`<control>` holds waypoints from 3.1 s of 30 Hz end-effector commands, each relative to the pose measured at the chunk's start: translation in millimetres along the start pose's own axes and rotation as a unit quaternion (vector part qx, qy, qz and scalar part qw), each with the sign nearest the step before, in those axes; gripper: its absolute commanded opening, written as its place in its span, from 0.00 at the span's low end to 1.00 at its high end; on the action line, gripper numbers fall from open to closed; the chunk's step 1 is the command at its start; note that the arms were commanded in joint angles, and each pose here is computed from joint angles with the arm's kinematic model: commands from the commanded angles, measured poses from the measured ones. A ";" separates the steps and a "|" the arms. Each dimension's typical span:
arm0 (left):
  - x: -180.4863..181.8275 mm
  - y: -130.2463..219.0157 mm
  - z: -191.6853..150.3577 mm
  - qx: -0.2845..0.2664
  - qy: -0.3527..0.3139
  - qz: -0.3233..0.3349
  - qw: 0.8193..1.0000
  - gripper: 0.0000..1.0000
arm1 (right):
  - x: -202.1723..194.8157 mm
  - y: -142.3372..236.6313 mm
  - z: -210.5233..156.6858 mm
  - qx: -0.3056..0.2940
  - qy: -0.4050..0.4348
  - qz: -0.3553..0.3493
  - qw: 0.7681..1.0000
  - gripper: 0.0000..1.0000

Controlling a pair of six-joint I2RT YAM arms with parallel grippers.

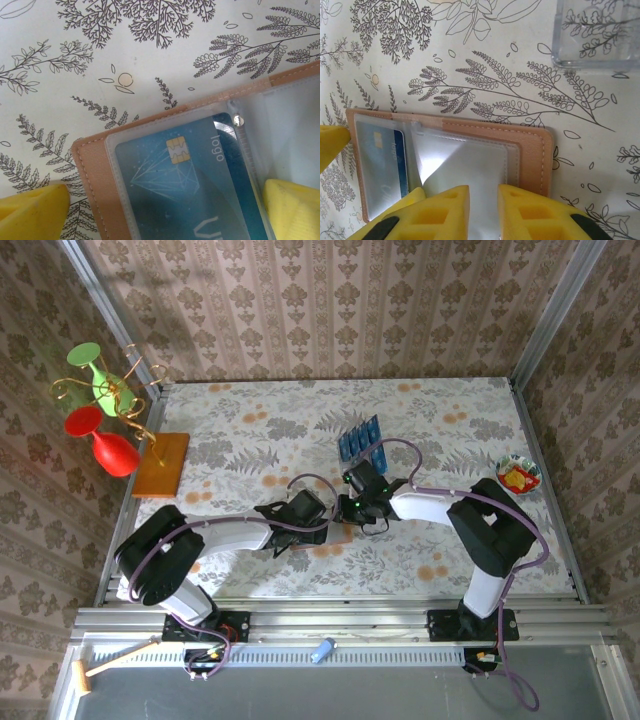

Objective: Put the credit cards into the card holder

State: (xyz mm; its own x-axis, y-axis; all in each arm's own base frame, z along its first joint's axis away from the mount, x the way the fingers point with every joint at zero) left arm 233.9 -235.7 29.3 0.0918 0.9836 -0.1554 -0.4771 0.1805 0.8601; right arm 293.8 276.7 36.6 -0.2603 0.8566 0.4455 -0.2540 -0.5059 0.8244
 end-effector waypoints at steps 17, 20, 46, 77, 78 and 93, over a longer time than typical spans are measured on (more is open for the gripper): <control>4.9 -5.8 -9.9 0.011 -0.014 0.010 1.000 1.00 | 13.5 18.1 -5.5 -0.025 -0.054 0.064 0.996 0.40; 4.9 -6.2 -9.8 0.011 -0.014 0.010 1.000 1.00 | 11.9 13.3 -10.7 -0.020 -0.060 0.067 0.996 0.40; 4.2 47.2 37.2 -0.059 0.021 -0.028 0.998 1.00 | 51.5 27.4 0.1 -0.024 -0.051 0.126 0.990 0.40; 81.9 76.7 33.1 -0.082 0.104 -0.026 0.991 1.00 | 129.9 -2.5 5.8 -0.004 0.010 0.124 0.992 0.47; 82.1 76.0 32.7 -0.080 0.103 -0.025 0.991 1.00 | 131.4 6.5 12.8 -0.012 0.016 0.125 0.992 0.47; 73.6 62.0 29.9 -0.053 0.075 -0.029 0.995 1.00 | 15.2 126.3 91.9 -0.080 0.081 -0.133 0.985 0.46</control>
State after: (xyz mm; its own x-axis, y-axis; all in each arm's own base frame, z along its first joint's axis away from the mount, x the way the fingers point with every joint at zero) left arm 235.7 -147.5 84.6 -0.0340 0.9599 -0.2783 -0.5741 0.2092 0.7916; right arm 352.7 275.1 209.8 -0.3234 0.8609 0.3928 -0.5143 -0.5083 0.6907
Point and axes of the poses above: each hand's point on the last joint's axis, 136 mm out from that joint toward the fingers, its own y axis back along the fingers, its own x axis along the line the jaws close on, z = x × y, the point moved 1 cm from there along y, back along the fingers, and after that the axes turned 11 degrees about y, right-handed, at the moved point
